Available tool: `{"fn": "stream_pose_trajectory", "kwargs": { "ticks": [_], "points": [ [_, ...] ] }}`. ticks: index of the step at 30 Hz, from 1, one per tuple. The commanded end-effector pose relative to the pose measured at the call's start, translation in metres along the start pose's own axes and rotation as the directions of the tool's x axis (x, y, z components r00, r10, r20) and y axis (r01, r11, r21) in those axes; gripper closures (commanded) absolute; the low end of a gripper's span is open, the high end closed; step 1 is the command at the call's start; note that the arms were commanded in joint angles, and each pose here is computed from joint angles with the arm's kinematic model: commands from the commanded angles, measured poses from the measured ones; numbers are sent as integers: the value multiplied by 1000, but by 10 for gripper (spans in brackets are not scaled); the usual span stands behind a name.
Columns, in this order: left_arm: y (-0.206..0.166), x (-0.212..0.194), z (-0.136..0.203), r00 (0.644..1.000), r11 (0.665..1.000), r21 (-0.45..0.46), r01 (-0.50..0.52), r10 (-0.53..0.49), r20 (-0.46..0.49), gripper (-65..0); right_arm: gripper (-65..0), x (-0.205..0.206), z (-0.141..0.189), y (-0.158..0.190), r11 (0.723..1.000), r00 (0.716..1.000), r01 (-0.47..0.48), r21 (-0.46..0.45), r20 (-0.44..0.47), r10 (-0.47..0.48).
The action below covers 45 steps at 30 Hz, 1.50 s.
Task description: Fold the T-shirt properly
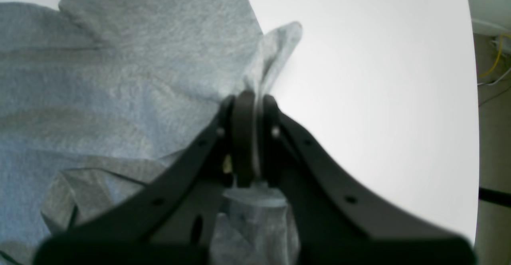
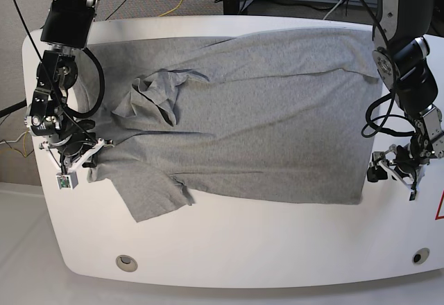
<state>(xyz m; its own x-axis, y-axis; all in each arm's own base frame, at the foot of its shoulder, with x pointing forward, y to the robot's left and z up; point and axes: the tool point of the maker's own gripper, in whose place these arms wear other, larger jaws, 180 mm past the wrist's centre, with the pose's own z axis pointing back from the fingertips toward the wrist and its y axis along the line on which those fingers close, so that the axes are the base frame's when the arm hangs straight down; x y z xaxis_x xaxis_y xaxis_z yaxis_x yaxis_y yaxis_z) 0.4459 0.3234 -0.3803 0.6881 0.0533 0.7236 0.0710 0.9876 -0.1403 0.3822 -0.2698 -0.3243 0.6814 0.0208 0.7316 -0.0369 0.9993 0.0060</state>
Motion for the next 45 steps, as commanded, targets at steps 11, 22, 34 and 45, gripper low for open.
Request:
{"fn": "stream_pose_trajectory", "kwargs": {
  "ticks": [11, 22, 34, 45],
  "points": [
    [-13, 15, -11, 993, 995, -65, -74, 79, 86, -457, -44, 24, 10, -14, 999, 998, -26, -28, 63, 27],
    [-29, 11, -20, 992, 991, -97, -88, 96, 78, -457, -44, 26, 12, -19, 999, 997, -33, -38, 62, 35],
    [-51, 12, -29, 989, 984, -139, -111, 124, 86, -457, -45, 26, 12, -17, 999, 997, -30, -36, 64, 33],
    [-67, 14, -35, 988, 980, -165, -109, 125, 88, -457, -44, 25, 12, -18, 999, 998, -31, -37, 62, 34]
  ]
}}
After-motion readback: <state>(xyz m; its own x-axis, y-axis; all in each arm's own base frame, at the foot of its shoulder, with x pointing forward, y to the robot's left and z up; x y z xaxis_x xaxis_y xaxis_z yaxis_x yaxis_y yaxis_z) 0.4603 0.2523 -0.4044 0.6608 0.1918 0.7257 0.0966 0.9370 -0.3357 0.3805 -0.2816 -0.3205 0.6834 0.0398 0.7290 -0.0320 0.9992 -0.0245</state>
